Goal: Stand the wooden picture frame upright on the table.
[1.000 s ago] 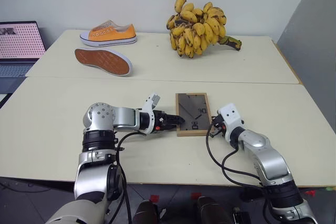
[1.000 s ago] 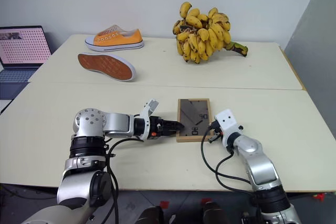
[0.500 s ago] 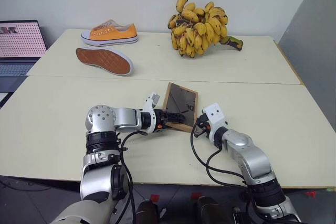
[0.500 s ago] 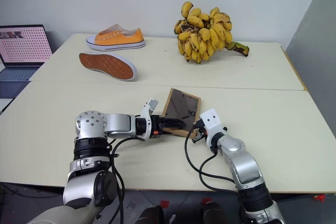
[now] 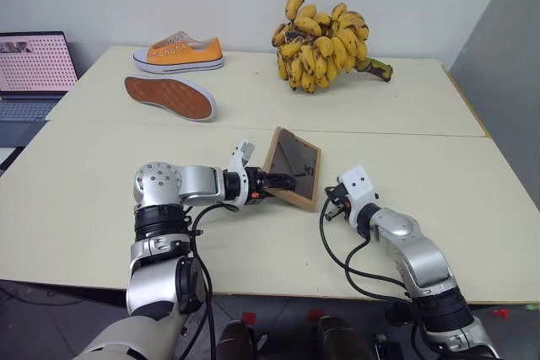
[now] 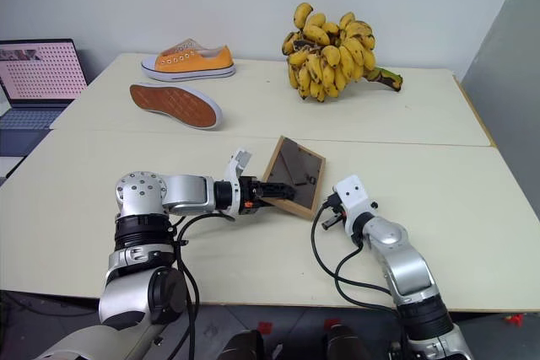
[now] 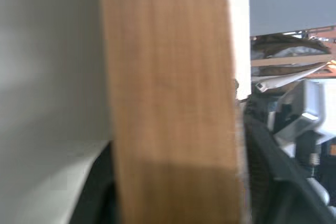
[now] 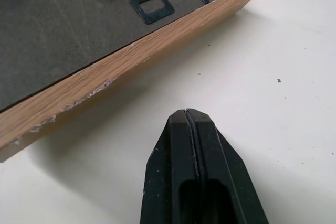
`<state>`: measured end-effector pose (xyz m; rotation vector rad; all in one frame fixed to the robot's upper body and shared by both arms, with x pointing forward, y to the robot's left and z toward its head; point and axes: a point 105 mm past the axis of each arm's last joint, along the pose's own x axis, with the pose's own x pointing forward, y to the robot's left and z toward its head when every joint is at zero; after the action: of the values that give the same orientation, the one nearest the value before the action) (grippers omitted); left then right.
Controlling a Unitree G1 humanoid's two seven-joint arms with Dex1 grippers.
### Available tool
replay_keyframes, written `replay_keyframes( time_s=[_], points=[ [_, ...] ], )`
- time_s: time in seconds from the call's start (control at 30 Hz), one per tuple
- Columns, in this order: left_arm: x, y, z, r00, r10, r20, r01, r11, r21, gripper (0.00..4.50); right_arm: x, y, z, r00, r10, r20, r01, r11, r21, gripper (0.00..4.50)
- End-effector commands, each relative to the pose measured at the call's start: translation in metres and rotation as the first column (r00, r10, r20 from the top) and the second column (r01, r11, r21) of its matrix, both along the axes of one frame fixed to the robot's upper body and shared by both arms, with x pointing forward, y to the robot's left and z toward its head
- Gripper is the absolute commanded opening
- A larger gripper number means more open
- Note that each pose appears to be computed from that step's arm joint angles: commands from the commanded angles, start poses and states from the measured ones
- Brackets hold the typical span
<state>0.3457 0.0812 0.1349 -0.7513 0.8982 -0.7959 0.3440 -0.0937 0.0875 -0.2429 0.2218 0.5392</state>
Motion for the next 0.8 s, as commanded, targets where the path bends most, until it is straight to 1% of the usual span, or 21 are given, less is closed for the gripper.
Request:
replay_keyframes(
  time_s=[0.03, 0.23, 0.37, 0.4, 0.47, 0.5, 0.57, 0.6, 0.67, 0.77, 0.8],
  points=[
    [0.000, -0.009, 0.021, 0.997, -0.042, 0.059, 0.045, 0.997, -0.058, 1.30, 0.005, -0.006, 0.001, 0.999, -0.036, 0.007, 0.036, 0.999, 0.005, 0.00],
    [0.002, -0.009, 0.027, 0.997, -0.045, 0.067, 0.050, 0.996, -0.073, 1.31, 0.008, -0.006, 0.002, 0.999, -0.041, 0.017, 0.040, 0.999, 0.005, 0.00],
    [-0.001, -0.009, 0.040, 0.985, -0.084, 0.148, 0.094, 0.994, -0.062, 1.31, 0.010, -0.018, 0.003, 0.997, -0.064, 0.032, 0.065, 0.998, -0.019, 0.00],
    [0.003, -0.005, 0.054, 0.970, -0.076, 0.230, 0.094, 0.993, -0.069, 1.31, 0.009, -0.028, 0.003, 0.996, -0.078, 0.036, 0.079, 0.996, -0.033, 0.00],
    [0.012, 0.009, 0.083, 0.909, -0.051, 0.415, 0.085, 0.994, -0.065, 1.31, 0.006, -0.058, 0.011, 0.991, -0.120, 0.052, 0.123, 0.991, -0.056, 0.00],
    [0.014, 0.014, 0.090, 0.882, -0.052, 0.468, 0.088, 0.995, -0.055, 1.31, 0.004, -0.067, 0.014, 0.989, -0.133, 0.059, 0.136, 0.989, -0.062, 0.00],
    [0.018, 0.024, 0.106, 0.808, -0.064, 0.585, 0.091, 0.996, -0.017, 1.31, 0.002, -0.090, 0.037, 0.982, -0.156, 0.103, 0.164, 0.984, -0.069, 0.00],
    [0.017, 0.027, 0.115, 0.758, -0.087, 0.646, 0.109, 0.994, 0.006, 1.31, 0.001, -0.100, 0.060, 0.976, -0.161, 0.149, 0.172, 0.983, -0.066, 0.00],
    [0.013, 0.029, 0.125, 0.678, -0.143, 0.721, 0.150, 0.987, 0.054, 1.31, -0.002, -0.108, 0.095, 0.964, -0.155, 0.216, 0.169, 0.985, -0.046, 0.00],
    [0.010, 0.027, 0.125, 0.623, -0.208, 0.754, 0.187, 0.976, 0.114, 1.31, -0.007, -0.099, 0.148, 0.950, -0.129, 0.286, 0.116, 0.991, 0.061, 0.00],
    [0.010, 0.025, 0.124, 0.618, -0.217, 0.755, 0.194, 0.974, 0.121, 1.31, -0.011, -0.086, 0.178, 0.936, -0.091, 0.339, 0.056, 0.992, 0.114, 0.00]
  ],
)
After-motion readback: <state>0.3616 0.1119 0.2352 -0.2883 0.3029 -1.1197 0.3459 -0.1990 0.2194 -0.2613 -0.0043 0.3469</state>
